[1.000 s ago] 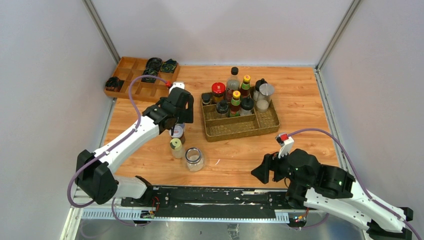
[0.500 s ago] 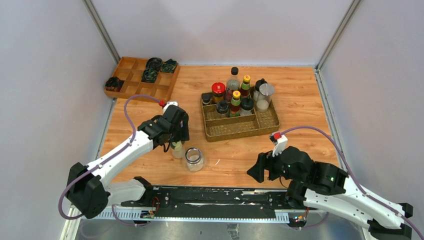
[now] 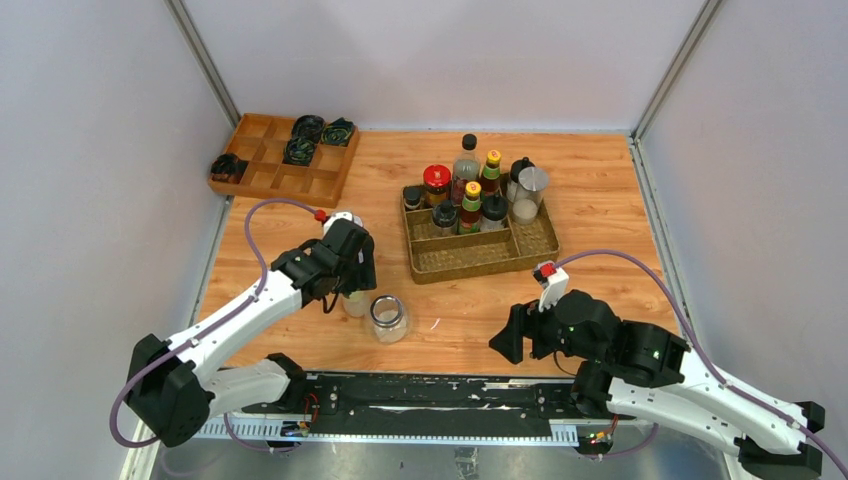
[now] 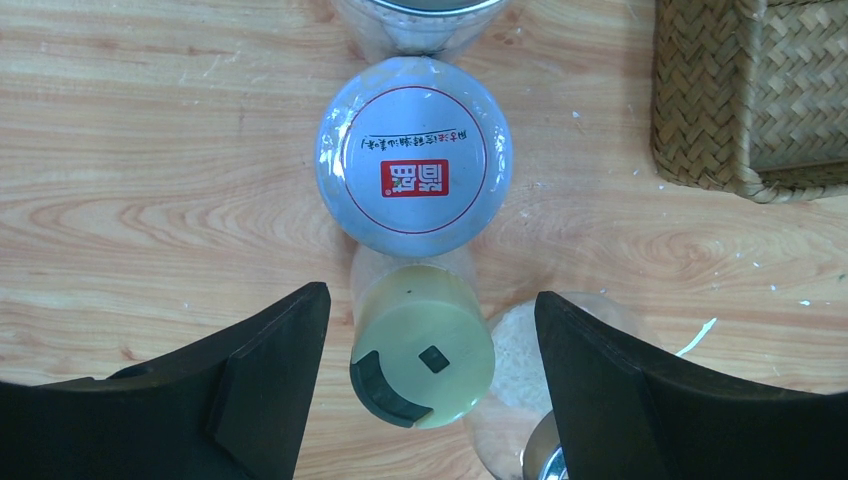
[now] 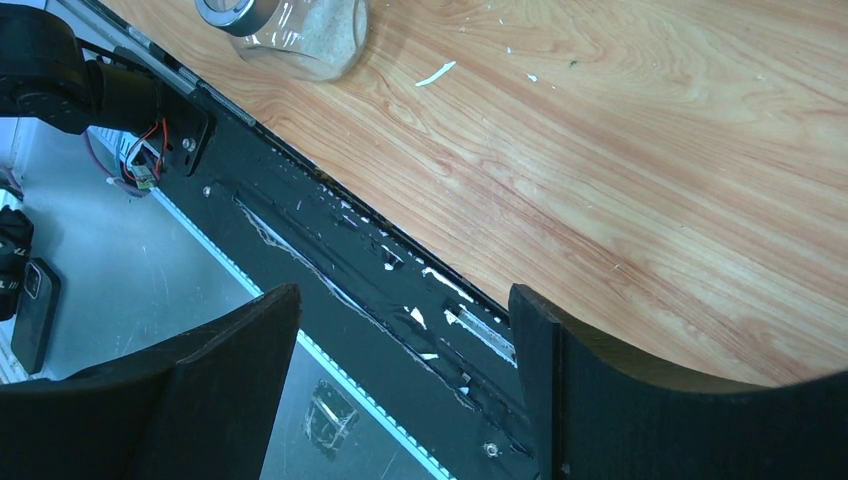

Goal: Organize the condiment bottles
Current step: Pick up the bottle from the center of the board.

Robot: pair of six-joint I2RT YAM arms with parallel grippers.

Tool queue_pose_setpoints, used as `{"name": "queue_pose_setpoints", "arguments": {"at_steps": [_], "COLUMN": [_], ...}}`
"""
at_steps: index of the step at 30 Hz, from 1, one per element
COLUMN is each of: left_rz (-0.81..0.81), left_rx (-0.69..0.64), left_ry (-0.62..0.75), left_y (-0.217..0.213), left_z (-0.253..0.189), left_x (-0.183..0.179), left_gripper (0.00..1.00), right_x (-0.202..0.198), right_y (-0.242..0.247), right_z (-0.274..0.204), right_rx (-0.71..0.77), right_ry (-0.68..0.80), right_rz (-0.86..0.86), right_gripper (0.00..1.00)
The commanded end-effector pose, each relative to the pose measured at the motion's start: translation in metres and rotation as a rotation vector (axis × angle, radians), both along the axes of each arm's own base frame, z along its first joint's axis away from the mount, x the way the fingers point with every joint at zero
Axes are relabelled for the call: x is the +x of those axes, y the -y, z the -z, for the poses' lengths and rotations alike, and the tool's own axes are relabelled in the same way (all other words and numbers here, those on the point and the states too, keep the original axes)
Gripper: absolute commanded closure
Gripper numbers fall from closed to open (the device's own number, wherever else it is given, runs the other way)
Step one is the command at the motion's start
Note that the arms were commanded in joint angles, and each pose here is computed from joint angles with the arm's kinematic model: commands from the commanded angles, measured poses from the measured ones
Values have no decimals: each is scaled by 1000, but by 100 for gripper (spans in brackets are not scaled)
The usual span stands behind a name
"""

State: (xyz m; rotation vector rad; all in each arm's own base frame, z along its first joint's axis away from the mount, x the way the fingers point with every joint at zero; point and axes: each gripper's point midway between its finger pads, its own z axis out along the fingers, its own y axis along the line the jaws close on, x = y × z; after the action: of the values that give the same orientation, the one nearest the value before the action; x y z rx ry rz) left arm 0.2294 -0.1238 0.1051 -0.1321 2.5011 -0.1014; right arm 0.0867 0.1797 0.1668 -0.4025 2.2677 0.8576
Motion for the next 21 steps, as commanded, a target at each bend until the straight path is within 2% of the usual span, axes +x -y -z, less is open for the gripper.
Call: {"name": "queue_pose_setpoints", "arguments": {"at_steps": [1, 6, 11, 21], "left_rz": [13, 33, 124, 197], "left_rx": [-27, -33, -78, -36], "left_ry": [23, -7, 4, 40], "left_y": [5, 6, 29, 50], "left_z": [-14, -10, -19, -35], "left_x": [-4, -17, -31, -34], "left_gripper": [20, 20, 19, 17], "right_x": [0, 1, 3, 12], "right_y": [2, 0, -2, 5], "right_z": [-6, -6, -5, -36], "right_rx": [-8, -25, -33, -53], "right_ry": [34, 35, 41, 112], "right_rz": [-18, -24, -29, -13], "right_gripper": [18, 18, 18, 16]}}
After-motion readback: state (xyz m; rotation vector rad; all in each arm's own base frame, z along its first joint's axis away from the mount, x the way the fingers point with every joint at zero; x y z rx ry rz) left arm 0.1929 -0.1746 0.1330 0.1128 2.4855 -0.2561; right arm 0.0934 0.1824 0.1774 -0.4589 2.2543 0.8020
